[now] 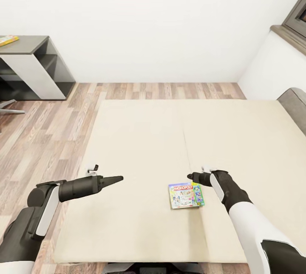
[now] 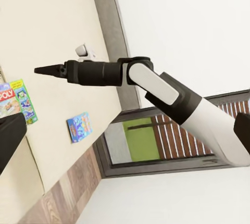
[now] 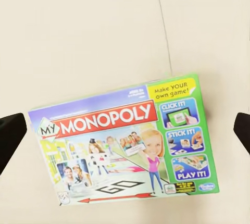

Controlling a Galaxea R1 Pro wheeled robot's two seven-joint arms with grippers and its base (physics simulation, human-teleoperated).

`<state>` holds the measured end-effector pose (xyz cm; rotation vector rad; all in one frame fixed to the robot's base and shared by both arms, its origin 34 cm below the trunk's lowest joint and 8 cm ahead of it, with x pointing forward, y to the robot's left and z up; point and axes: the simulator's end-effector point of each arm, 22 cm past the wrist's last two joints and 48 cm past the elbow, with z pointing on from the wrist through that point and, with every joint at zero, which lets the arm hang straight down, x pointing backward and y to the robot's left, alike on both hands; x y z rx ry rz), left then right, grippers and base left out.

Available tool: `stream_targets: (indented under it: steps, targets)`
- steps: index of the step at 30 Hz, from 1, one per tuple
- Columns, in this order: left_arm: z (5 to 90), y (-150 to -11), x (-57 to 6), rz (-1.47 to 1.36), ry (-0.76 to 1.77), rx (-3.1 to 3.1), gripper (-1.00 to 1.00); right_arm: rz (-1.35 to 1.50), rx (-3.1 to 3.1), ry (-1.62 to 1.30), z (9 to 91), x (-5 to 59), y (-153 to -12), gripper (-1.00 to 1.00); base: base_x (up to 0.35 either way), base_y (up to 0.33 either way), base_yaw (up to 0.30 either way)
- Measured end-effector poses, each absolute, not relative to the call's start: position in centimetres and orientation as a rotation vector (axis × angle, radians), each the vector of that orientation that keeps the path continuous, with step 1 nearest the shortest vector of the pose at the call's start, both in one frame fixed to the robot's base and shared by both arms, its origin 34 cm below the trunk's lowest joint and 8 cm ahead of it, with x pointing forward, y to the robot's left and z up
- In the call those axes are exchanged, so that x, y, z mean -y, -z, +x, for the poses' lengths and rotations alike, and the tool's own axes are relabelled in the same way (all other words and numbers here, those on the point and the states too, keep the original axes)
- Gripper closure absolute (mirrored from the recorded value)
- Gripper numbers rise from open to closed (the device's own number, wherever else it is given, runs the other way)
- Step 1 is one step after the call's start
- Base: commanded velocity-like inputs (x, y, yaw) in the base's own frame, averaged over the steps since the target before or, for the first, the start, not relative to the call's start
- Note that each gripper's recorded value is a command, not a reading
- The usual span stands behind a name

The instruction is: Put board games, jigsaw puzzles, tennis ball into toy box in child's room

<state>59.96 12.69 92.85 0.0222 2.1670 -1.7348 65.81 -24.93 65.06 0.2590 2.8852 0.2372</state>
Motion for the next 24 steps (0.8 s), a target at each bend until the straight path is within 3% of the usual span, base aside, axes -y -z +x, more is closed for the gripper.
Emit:
stream_targets:
  steps: [24]
  targets:
    - [59.8,-90.6,-12.9,-0.019,1.731,-2.207,-1.00,0.244,-2.840,-0.210,66.6,25.5,-63.7,-1.00,0.000,0.000,0.000]
